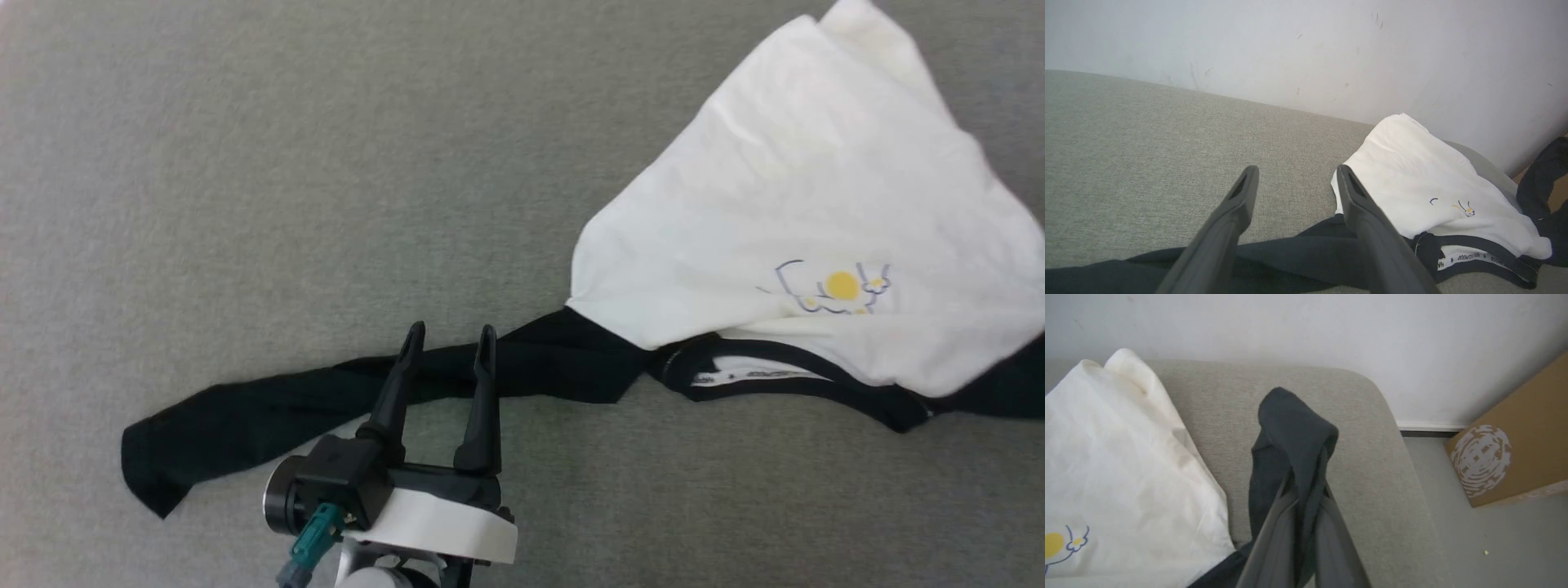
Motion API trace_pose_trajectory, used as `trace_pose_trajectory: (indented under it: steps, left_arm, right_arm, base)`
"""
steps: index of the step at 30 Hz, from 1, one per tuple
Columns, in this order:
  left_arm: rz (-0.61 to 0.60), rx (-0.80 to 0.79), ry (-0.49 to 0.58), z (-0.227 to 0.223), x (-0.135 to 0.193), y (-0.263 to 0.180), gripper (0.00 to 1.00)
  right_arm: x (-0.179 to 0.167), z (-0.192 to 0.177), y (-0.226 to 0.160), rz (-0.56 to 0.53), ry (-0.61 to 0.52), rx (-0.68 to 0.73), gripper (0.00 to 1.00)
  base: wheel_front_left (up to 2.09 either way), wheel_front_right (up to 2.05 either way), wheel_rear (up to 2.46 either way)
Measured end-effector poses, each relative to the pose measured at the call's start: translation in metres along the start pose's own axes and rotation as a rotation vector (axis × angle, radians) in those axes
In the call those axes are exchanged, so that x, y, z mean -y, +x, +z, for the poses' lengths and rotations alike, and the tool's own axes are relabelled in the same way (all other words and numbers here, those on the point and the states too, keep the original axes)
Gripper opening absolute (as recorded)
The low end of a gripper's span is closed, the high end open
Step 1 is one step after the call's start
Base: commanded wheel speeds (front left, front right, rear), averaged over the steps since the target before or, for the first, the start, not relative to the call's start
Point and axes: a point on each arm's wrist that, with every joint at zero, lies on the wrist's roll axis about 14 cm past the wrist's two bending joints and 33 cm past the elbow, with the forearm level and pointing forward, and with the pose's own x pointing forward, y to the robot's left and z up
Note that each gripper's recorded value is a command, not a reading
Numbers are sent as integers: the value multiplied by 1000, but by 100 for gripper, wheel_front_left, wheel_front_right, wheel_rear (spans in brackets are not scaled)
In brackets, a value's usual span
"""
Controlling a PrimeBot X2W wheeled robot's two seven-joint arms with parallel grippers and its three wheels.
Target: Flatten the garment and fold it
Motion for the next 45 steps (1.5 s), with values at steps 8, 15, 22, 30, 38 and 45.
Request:
trace_pose_trajectory:
  steps: [8,15,22,30,38,45]
  left_arm:
    - [-59,19,-12,7,16,1,100]
    - [-88,-4,1,7,21,-1,100]
    - [-101,7,13,17,22,-5,100]
    - [-80,24,-7,21,19,-11,100]
    - [-73,46,-12,26,17,-12,100]
    - [-71,64,-21,30,17,-13,100]
  right_arm:
    - [96,-97,-105,-308,146,-169,0]
    - [60,-190,-137,-316,302,-373,48]
    - [38,-198,-127,-239,305,-449,100]
    - [58,-131,-140,-179,217,-393,100]
    - [53,-77,-150,-145,178,-262,100]
    - [27,-20,-134,-107,132,34,100]
  base:
    - [0,0,0]
    - [0,0,0]
    - [0,0,0]
    - [0,0,0]
    - [0,0,0]
    - [0,0,0]
